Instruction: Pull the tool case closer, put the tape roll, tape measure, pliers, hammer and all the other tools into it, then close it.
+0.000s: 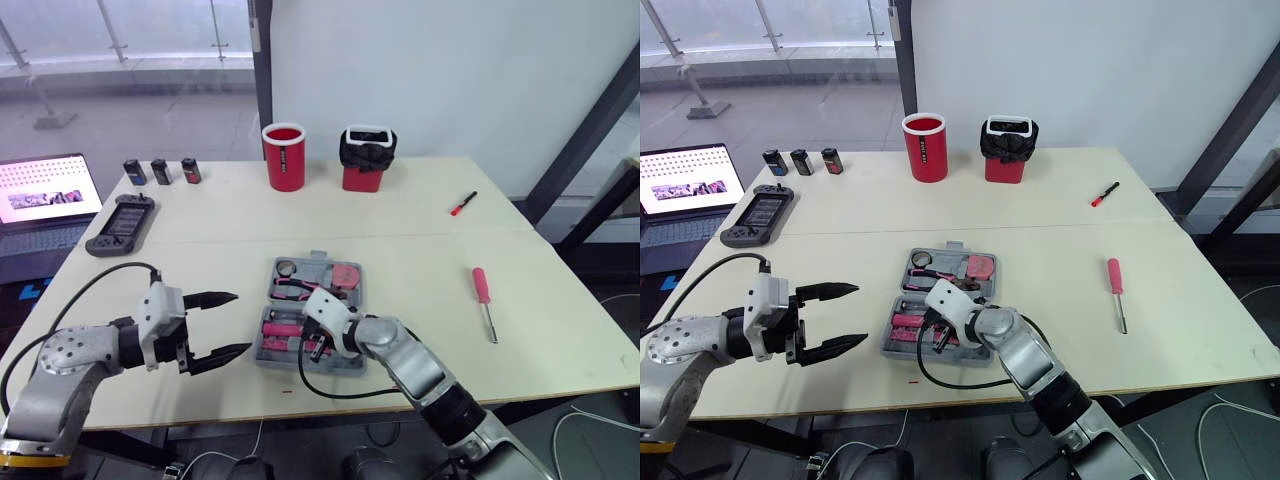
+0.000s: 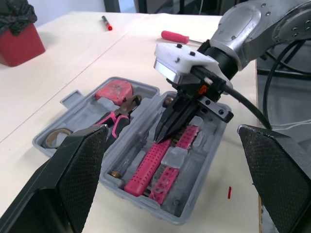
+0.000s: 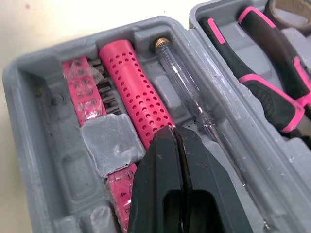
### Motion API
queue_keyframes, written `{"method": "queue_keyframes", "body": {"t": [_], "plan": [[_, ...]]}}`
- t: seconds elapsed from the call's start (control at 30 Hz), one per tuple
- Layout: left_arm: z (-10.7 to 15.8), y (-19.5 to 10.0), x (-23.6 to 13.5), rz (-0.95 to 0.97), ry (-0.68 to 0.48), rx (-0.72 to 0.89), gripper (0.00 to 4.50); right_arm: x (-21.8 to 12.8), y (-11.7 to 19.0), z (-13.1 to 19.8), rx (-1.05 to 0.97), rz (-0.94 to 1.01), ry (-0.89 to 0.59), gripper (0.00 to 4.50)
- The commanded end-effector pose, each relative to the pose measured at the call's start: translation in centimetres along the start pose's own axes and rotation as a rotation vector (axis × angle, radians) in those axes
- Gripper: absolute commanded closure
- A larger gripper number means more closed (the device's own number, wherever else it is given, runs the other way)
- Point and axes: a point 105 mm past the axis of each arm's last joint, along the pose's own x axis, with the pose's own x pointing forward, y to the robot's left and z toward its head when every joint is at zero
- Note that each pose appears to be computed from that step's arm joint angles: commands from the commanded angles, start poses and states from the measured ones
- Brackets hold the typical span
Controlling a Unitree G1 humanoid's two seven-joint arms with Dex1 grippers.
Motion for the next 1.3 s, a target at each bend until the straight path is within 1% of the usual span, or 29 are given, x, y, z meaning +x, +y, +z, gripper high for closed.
{"method": "queue_keyframes", "body": {"t": [0.03,0.1,0.13,0.2,0.27,0.33,0.43,0.53,0.63,0.7,0.73,0.77,0.8,0.87,0.9,0.97,1.0,1.03,1.1,1.13,1.3], "plan": [[0.9,0.4,-0.3,0.011,-0.01,0.033,0.0,0.1,3.2,-9.7,0.097,0.097,0.378,4.45],[0.9,0.5,-0.4,0.012,-0.01,0.032,0.0,0.3,2.7,-7.4,0.1,0.09,0.272,4.45],[0.9,0.5,-0.4,0.015,-0.01,0.029,0.0,0.3,2.4,-5.5,0.098,0.088,0.184,4.45],[0.8,0.6,-0.7,0.022,-0.009,0.019,0.0,-0.8,0.9,-0.3,0.096,0.051,-0.067,4.45],[0.5,0.7,-1.1,0.033,-0.005,0.002,0.0,-3.6,-0.9,4.9,0.093,0.004,-0.317,4.45],[0.2,1.1,-1.7,0.055,-0.003,-0.018,0.0,-6.4,-2.0,7.5,0.09,-0.018,-0.454,4.45],[-0.9,2.0,-3.4,0.116,0.029,-0.047,0.0,-11.1,-3.9,8.9,0.078,-0.062,-0.546,4.45],[-2.2,2.8,-5.7,0.182,0.081,-0.069,0.0,-15.1,-5.4,7.7,0.092,-0.108,-0.537,4.45],[-4.1,3.6,-9.3,0.282,0.161,-0.097,0.0,-20.5,-7.3,0.8,0.186,-0.211,-0.332,4.45],[-4.7,3.7,-10.5,0.31,0.185,-0.102,0.0,-22.6,-7.8,-1.8,0.223,-0.261,-0.245,4.45],[-5.3,3.7,-11.6,0.338,0.209,-0.107,0.0,-24.4,-8.0,-4.5,0.261,-0.312,-0.163,4.45],[-5.7,3.7,-12.4,0.357,0.225,-0.111,0.0,-25.8,-8.0,-6.3,0.283,-0.343,-0.104,4.45],[-6.0,3.7,-13.1,0.375,0.245,-0.112,0.0,-27.1,-8.1,-7.8,0.302,-0.385,-0.057,4.21],[-6.5,3.6,-14.0,0.394,0.271,-0.11,0.0,-28.6,-8.1,-9.2,0.33,-0.434,-0.028,3.62],[-7.1,3.6,-15.3,0.413,0.318,-0.106,0.0,-29.9,-7.9,-10.5,0.348,-0.47,0.015,3.16],[-7.6,3.8,-18.3,0.496,0.367,-0.125,0.0,-33.2,-7.6,-12.5,0.378,-0.558,0.052,2.23],[-7.5,4.0,-19.4,0.525,0.374,-0.136,0.0,-34.0,-7.4,-12.7,0.383,-0.575,0.055,1.58],[-7.5,4.0,-19.9,0.533,0.386,-0.133,0.0,-33.9,-7.4,-12.4,0.382,-0.577,0.042,1.21],[-7.6,3.9,-20.3,0.523,0.405,-0.13,0.0,-33.1,-7.2,-12.1,0.378,-0.557,0.036,0.18],[-7.7,3.9,-20.4,0.519,0.409,-0.13,0.0,-32.8,-7.2,-12.0,0.376,-0.55,0.037,0.04],[-7.6,4.2,-20.0,0.513,0.391,-0.118,0.0,-32.2,-7.3,-12.0,0.369,-0.548,0.04,0.04]]}}
